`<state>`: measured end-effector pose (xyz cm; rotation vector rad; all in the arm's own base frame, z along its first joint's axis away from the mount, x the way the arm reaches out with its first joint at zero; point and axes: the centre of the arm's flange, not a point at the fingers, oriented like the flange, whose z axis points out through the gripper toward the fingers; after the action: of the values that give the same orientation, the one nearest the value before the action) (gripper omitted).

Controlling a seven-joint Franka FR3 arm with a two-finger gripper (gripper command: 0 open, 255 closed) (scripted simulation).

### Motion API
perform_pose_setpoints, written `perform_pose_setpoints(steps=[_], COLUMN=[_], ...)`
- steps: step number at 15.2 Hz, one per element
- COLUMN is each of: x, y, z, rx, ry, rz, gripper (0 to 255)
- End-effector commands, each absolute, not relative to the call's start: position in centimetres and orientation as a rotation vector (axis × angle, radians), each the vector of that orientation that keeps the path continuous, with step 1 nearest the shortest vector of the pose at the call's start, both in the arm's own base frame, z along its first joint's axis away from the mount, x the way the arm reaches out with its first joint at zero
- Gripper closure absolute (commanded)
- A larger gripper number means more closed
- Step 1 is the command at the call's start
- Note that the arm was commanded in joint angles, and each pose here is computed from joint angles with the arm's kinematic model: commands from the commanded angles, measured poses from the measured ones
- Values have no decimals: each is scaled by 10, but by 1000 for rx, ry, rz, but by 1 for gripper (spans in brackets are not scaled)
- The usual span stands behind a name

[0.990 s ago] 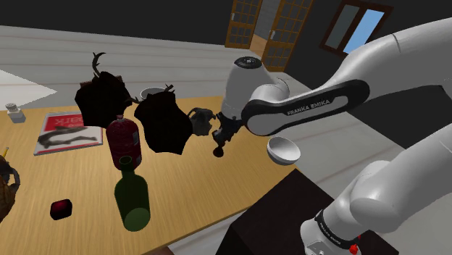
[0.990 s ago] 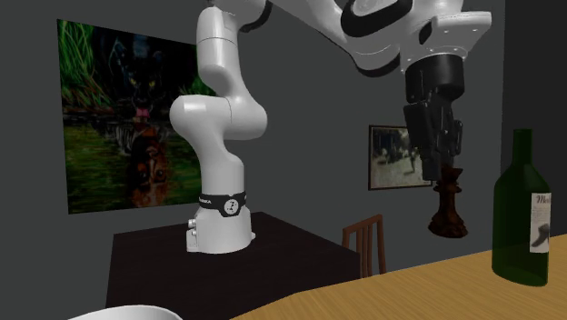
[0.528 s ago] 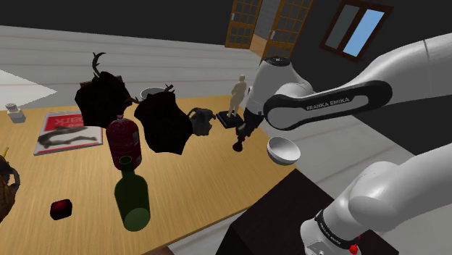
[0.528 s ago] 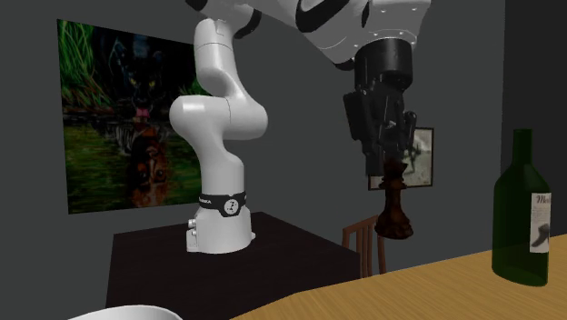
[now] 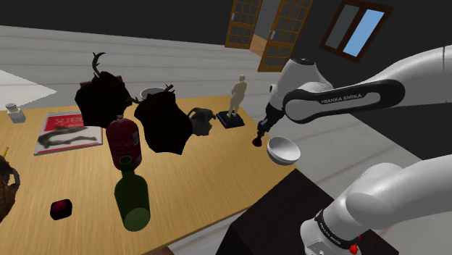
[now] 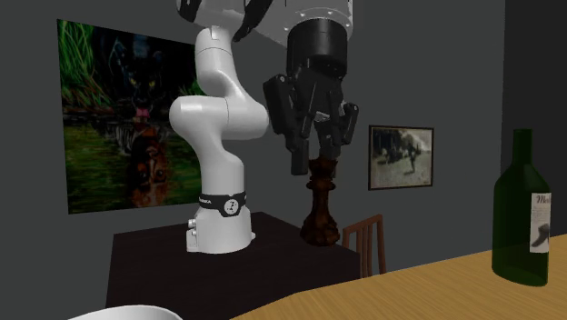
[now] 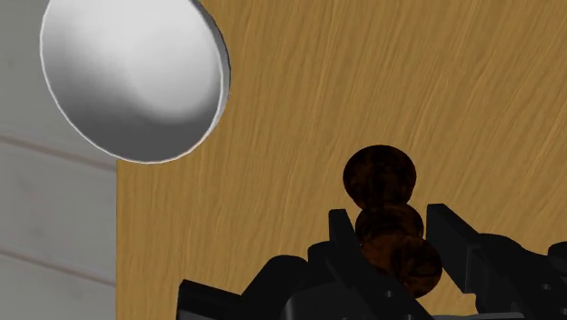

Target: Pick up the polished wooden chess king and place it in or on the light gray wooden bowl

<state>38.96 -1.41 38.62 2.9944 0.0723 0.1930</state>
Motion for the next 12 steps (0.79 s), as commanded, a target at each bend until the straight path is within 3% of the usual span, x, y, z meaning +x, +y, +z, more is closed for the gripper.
perform_pose_setpoints(steps=[1,12], x=[382,345], y=[-40,-180], z=[388,400], rx=[2995,2995], ry=[75,75], rz=[193,193], gripper=[255,255])
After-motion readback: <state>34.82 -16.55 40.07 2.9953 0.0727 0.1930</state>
